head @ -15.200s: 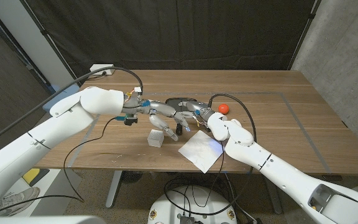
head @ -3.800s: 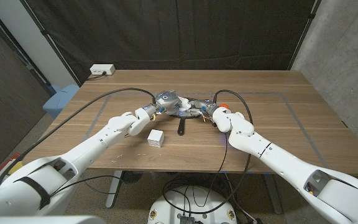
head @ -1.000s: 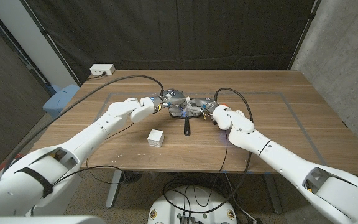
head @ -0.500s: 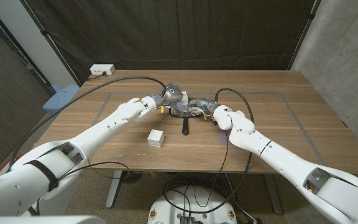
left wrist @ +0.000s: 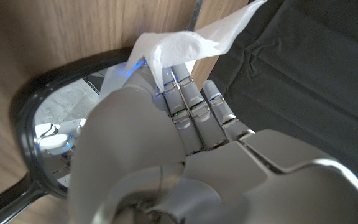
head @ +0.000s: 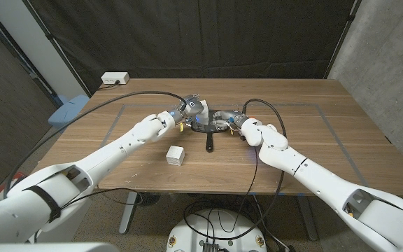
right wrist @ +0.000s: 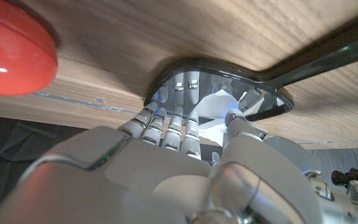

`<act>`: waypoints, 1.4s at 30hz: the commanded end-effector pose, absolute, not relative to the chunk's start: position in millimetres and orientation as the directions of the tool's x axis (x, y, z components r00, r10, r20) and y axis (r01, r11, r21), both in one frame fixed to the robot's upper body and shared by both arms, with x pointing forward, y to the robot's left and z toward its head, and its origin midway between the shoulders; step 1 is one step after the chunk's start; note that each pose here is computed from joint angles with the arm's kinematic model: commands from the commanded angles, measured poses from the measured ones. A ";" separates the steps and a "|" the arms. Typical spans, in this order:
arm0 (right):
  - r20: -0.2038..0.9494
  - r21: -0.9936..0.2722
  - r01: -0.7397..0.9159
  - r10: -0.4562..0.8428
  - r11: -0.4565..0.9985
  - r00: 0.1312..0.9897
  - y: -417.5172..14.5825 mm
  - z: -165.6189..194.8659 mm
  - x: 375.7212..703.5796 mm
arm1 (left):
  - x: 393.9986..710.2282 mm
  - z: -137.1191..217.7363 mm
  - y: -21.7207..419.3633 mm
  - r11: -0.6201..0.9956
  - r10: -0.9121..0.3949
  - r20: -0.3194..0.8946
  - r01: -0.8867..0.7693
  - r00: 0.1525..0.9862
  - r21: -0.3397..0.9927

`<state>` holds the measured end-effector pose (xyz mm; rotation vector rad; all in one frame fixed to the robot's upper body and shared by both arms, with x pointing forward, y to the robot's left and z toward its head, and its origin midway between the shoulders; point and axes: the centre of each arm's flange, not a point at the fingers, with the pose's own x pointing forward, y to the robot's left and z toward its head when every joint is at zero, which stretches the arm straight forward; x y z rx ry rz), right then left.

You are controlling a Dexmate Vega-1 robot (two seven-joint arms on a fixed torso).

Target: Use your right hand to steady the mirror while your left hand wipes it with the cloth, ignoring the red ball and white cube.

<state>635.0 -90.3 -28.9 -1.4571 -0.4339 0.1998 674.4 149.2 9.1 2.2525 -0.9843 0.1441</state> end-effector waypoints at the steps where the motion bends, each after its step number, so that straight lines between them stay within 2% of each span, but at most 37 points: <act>1: 0.211 -0.970 0.138 0.423 0.198 0.881 -94.3 -21.0 629.1 | 635.0 36.1 144.7 -0.335 -0.606 0.532 -0.796 0.592 0.504; 8: 0.279 -0.929 0.131 0.422 0.346 0.862 -107.0 -14.0 624.6 | 605.6 44.7 145.6 -0.241 -0.589 0.621 -0.846 0.517 0.476; 13: 0.322 -0.890 0.109 0.440 0.443 0.839 -114.3 -9.6 621.8 | 585.5 48.0 145.7 -0.209 -0.570 0.652 -0.855 0.500 0.474; 26: 0.435 -0.779 0.071 0.454 0.624 0.778 -133.0 -1.8 609.3 | 549.0 53.5 163.7 -0.157 -0.483 0.692 -0.831 0.536 0.534; 32: 0.493 -0.684 0.014 0.447 0.730 0.747 -142.4 -1.7 607.6 | 539.0 53.3 172.4 -0.141 -0.447 0.711 -0.827 0.543 0.543; 42: 0.551 -0.604 -0.003 0.421 0.797 0.720 -151.4 0.8 604.0 | 528.8 56.9 195.1 0.000 -0.338 0.758 -0.806 0.557 0.592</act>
